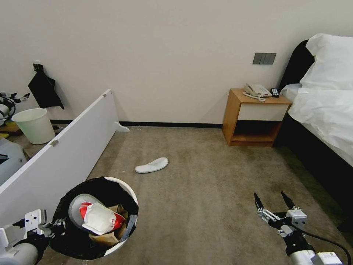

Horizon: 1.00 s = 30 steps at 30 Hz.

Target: Pick up the trash bin, then pick up the garbage from the floor and place it into the trash bin.

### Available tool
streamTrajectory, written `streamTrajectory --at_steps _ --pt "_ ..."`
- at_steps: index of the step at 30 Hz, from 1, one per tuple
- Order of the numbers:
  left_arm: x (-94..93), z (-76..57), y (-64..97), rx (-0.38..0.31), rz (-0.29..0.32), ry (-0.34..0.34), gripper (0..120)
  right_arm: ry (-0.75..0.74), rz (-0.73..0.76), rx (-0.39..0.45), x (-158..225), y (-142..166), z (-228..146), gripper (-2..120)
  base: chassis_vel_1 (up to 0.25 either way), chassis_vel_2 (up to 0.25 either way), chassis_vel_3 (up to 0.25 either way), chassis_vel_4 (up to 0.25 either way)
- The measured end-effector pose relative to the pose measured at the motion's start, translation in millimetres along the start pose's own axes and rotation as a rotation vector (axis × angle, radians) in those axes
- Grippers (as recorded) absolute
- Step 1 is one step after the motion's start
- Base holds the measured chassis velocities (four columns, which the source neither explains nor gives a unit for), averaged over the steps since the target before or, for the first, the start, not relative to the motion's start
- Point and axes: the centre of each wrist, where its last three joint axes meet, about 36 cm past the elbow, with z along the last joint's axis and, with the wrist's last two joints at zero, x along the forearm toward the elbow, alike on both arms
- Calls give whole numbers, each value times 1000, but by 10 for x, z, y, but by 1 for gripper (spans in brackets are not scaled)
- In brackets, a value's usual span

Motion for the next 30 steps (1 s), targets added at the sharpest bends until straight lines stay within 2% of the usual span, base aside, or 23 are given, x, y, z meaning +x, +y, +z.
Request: streamTrajectory --at_steps 30 --pt "18 -3 -23 -4 7 -5 3 5 -37 16 18 27 40 100 -58 52 55 -60"
